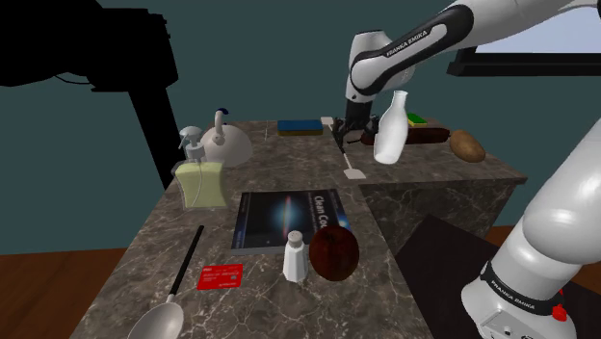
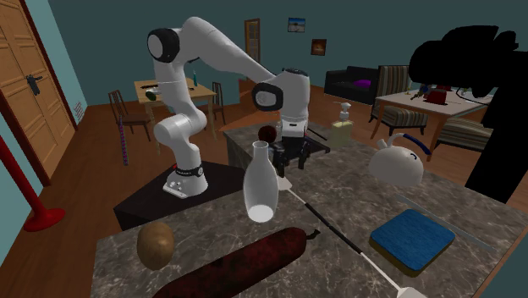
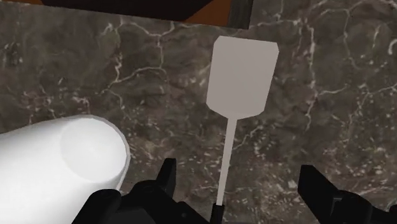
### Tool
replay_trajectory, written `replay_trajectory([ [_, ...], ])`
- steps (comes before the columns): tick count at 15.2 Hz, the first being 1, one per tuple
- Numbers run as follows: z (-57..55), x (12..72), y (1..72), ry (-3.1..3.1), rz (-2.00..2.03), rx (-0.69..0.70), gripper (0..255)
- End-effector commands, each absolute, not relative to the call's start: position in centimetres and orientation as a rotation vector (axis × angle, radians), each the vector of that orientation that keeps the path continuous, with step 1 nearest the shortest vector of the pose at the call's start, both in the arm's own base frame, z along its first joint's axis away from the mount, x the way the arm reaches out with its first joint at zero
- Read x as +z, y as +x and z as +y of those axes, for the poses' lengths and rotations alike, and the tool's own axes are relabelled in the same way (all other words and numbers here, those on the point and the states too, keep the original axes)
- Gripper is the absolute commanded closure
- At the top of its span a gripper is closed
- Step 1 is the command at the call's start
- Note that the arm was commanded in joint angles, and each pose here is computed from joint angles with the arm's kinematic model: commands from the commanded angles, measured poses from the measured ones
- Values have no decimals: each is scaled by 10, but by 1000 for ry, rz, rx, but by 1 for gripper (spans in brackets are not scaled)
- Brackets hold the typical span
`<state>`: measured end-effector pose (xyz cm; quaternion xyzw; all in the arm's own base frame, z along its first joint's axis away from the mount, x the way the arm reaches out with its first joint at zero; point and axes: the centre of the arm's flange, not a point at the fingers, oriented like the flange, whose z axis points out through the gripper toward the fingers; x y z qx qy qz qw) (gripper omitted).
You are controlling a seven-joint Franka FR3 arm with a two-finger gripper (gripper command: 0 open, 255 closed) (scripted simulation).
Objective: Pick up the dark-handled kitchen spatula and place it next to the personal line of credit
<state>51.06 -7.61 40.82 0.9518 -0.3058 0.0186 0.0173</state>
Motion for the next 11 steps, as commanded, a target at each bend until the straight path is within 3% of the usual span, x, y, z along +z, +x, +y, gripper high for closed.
replay_trajectory([
  [1, -92, 393, 528, 2939, -1022, 78, 0],
  [11, -108, 338, 547, 2918, -1095, 97, 0],
])
